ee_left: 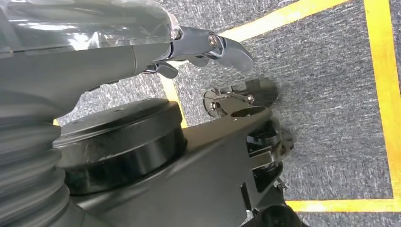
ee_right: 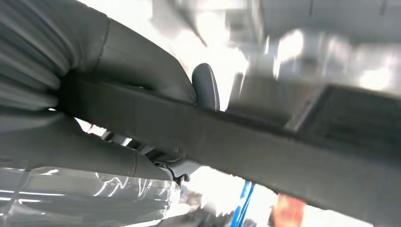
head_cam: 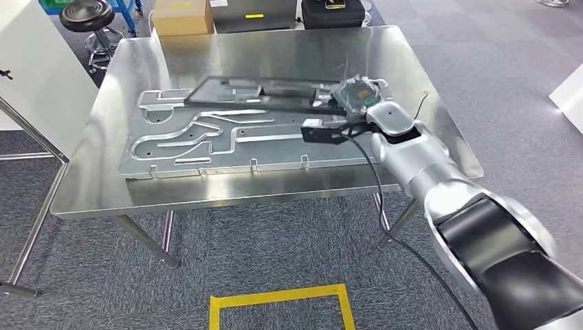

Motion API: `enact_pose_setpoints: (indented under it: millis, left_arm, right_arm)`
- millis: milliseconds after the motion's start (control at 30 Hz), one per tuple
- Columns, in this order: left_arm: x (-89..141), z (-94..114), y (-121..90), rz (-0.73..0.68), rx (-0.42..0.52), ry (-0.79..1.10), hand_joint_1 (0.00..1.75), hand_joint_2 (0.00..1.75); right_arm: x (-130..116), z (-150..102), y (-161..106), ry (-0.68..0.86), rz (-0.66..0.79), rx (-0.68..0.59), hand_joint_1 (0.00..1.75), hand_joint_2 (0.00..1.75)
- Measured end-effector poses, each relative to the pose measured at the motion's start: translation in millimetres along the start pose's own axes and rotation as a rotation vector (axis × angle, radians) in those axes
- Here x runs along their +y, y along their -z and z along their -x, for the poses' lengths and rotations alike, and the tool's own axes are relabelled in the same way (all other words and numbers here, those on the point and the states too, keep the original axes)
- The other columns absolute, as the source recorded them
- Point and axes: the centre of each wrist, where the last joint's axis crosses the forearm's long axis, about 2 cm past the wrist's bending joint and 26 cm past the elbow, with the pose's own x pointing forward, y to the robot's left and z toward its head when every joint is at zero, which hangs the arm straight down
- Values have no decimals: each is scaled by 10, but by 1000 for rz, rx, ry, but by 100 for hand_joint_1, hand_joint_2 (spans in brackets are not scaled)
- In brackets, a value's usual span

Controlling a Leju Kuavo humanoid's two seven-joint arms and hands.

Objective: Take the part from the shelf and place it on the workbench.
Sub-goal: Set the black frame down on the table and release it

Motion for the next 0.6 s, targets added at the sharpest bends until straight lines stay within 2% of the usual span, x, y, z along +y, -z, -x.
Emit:
enact_pose_setpoints:
  millis: [200,367,500,567,600]
  left_arm:
    - [42,104,-17,-13,29,-3,0,175]
    - [76,121,-17,-22,32,-2,0,175]
    - [83,140,-21,-26,31,-3,0,175]
    - [91,130,-18,-30,21,-2,0,175]
    - [96,124,-16,-35,17,-1,0,131]
  right_arm:
    - [536,-361,-144,47,-105,-34,175,175]
    - [658,-444,-188,59,-138,-34,175,175]
    - [685,-446,-199,65,-148,-27,0,0]
    - [694,-445,-204,73,-151,-23,0,0]
    - [708,-445,-210,79,-154,-20,0,0]
